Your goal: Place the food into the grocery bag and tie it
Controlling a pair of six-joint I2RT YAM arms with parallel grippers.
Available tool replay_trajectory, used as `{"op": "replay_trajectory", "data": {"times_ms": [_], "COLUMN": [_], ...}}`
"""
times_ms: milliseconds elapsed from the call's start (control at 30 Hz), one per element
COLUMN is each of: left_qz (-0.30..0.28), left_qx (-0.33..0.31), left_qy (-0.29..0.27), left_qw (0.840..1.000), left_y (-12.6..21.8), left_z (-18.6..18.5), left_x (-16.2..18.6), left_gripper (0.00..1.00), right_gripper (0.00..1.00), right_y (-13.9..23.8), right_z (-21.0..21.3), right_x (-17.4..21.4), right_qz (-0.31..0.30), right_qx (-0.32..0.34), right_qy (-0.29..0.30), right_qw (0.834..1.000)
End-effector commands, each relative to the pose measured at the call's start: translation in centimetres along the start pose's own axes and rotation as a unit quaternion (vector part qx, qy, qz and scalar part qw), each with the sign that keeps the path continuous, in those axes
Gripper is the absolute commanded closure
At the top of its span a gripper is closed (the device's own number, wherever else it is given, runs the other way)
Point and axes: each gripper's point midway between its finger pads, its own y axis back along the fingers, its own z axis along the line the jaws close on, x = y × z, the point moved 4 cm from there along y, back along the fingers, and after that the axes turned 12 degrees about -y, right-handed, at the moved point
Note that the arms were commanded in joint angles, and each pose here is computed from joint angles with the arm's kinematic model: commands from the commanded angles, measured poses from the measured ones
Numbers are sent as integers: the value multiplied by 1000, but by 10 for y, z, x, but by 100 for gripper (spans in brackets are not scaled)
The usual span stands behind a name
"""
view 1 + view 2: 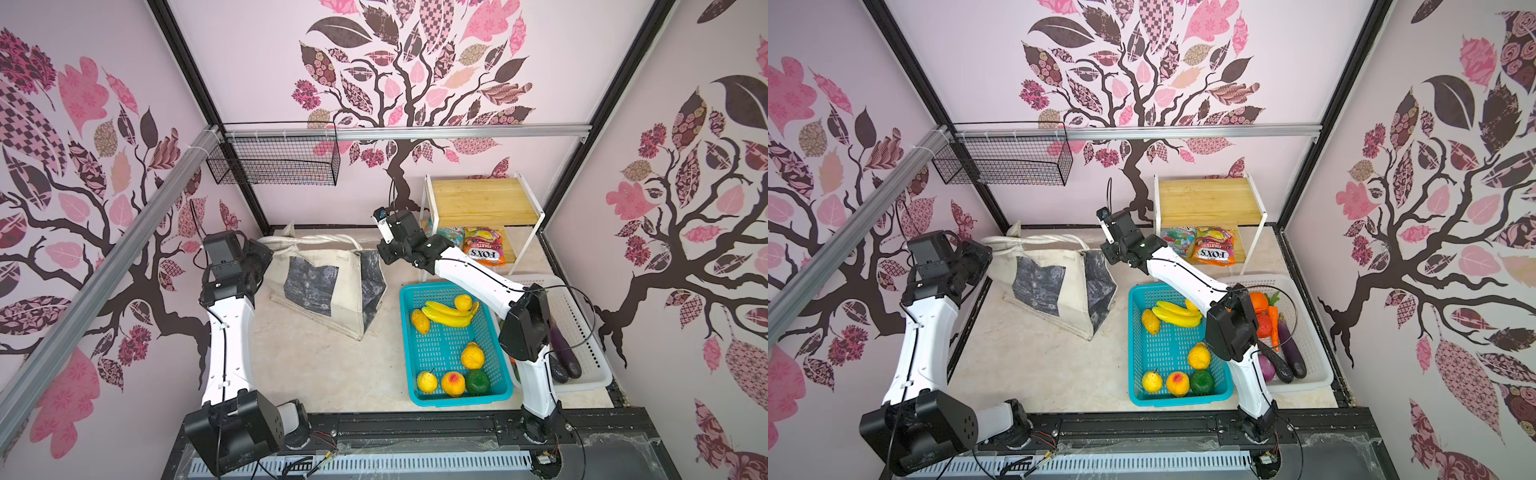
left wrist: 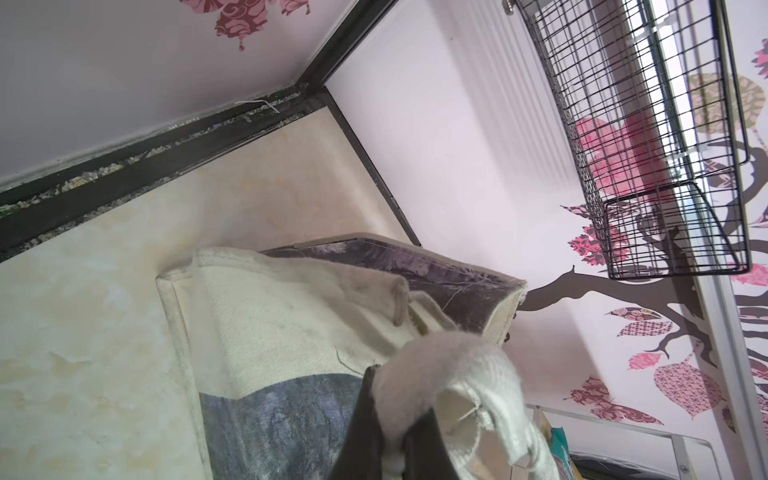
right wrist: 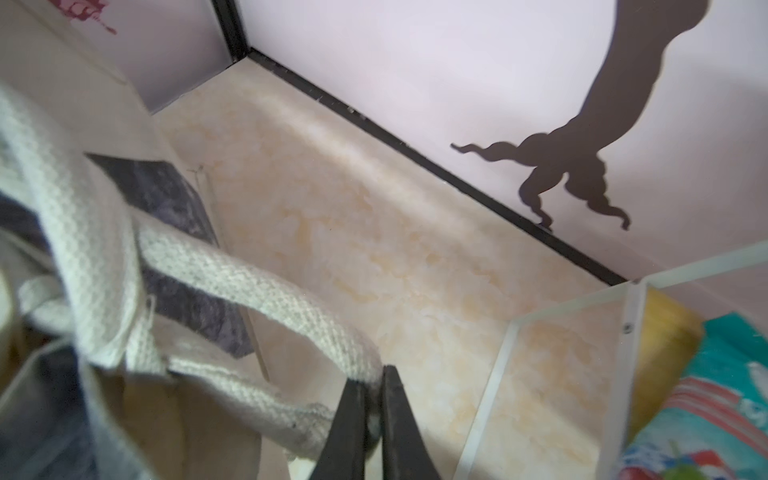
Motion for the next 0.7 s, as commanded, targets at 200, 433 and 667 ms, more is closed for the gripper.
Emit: {"op": "replay_trajectory", "data": {"times_ms": [200, 433, 667], "left_qz": [-30, -57, -120], "left_qx": [9, 31, -52], "left_qy": [-2, -23, -23], "left_qw": [1000, 998, 991], "left_y": [8, 25, 61], "left_z": [6, -4, 15], "left_x": [0, -6, -16], "left_gripper": [78, 8, 2], "right_gripper": [87, 46, 18], "right_y": [49, 84, 127], "right_z": [-6, 9, 22], "right_x": [-32, -47, -54], "right_qz": [-29, -56, -77], "right_qx": [-61, -115, -147], "right_qy": [-24, -25, -3], "right_qw": [997, 991, 986]}}
